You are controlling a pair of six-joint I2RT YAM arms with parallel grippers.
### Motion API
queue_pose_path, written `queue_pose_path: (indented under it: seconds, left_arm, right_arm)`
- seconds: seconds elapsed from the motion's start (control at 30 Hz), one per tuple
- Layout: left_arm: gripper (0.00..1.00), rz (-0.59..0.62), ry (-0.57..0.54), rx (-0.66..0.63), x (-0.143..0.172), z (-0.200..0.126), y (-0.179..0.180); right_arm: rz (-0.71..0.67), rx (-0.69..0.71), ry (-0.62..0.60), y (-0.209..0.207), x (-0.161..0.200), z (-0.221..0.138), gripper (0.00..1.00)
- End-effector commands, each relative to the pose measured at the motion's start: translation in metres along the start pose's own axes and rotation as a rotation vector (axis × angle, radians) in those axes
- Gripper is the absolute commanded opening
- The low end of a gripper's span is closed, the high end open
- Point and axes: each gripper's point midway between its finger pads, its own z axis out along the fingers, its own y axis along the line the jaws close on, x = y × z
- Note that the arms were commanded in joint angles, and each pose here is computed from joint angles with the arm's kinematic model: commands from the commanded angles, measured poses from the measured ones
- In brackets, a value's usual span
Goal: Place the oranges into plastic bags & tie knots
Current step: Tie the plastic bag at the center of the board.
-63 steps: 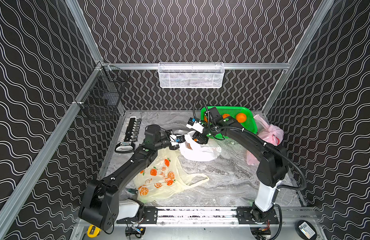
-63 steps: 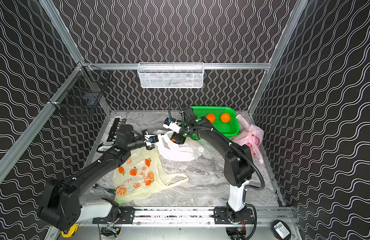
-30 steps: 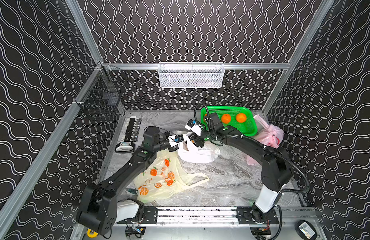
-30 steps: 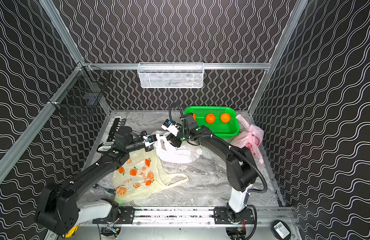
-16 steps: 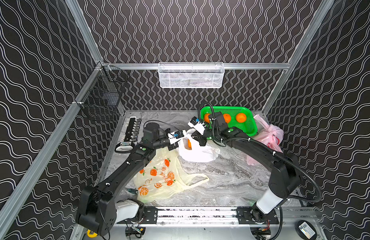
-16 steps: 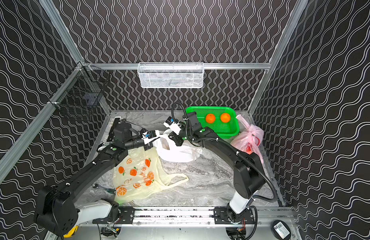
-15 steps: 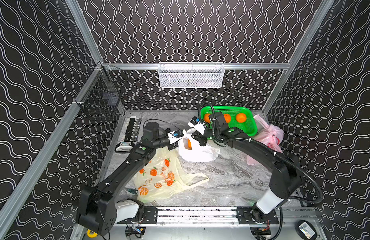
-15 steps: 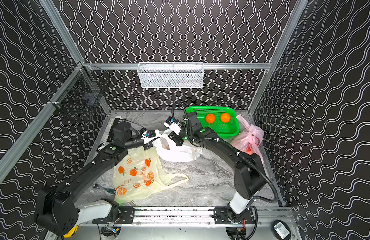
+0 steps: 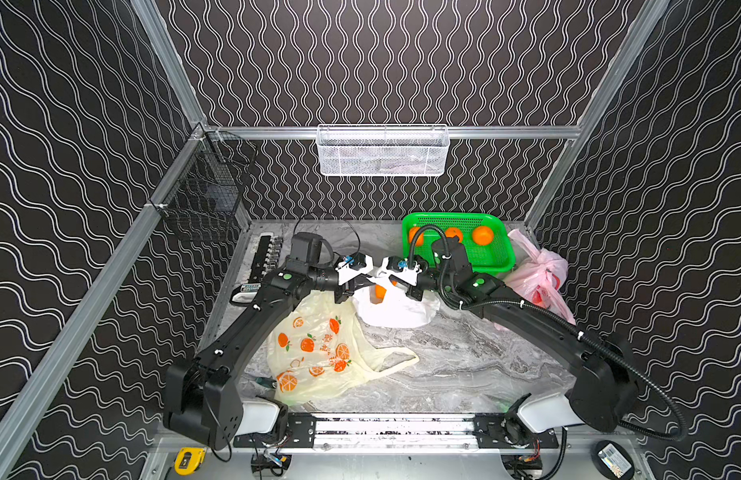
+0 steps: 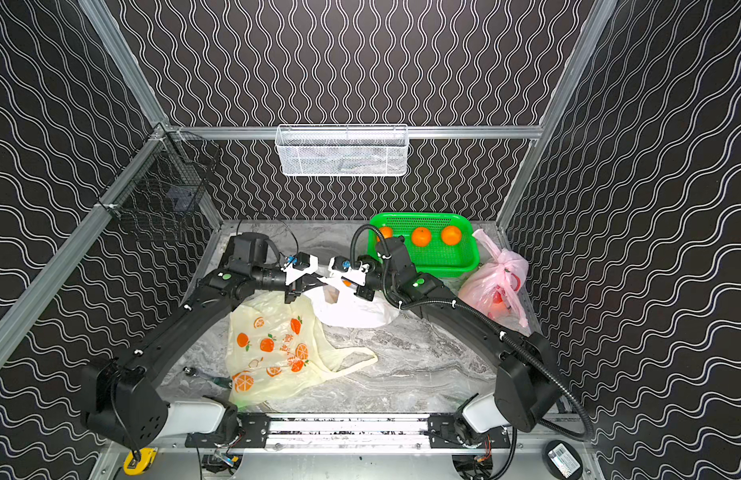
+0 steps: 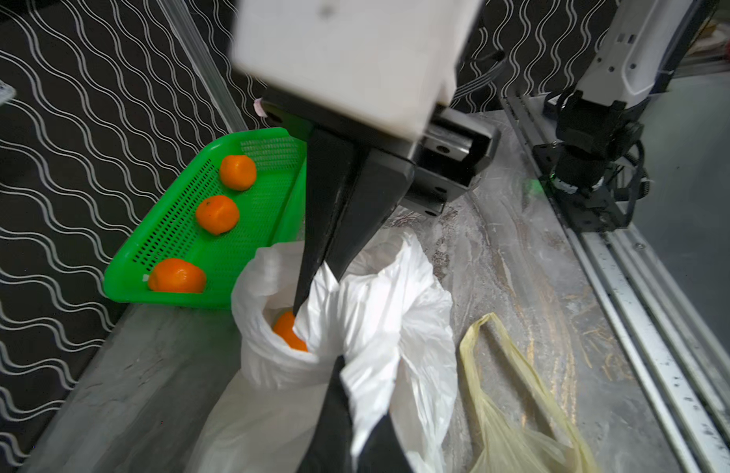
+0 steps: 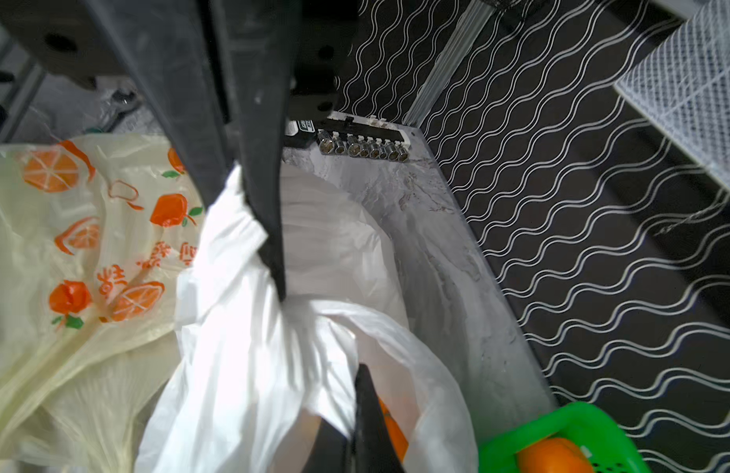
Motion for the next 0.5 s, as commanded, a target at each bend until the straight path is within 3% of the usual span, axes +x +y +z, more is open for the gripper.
queue_pose_path:
  seconds: [0.0, 0.2, 0.3, 0.47]
  left_arm:
    - [0.0, -0.071, 0.023, 0.089, 0.009, -0.001, -0.019]
    - [0.0, -0.062, 0.026, 0.101, 0.01, -0.003, -0.023]
    - [0.0, -0.063, 0.014, 0.111, 0.007, -0.004, -0.024]
    - [0.12, -0.058, 0.003, 0.086, 0.003, -0.004, -0.019]
  right_arm:
    - [-0.222, 0.185, -0.01, -0.03, -0.01, -0.006, 0.0]
    - [-0.281, 0.367, -0.035, -0.052, -0.019, -0.021, 0.0]
    - [-0.284, 0.294, -0.039, -0.038, -0.021, -0.02, 0.0]
    - [-0.272, 0.19, -0.039, -0.009, -0.018, -0.012, 0.0]
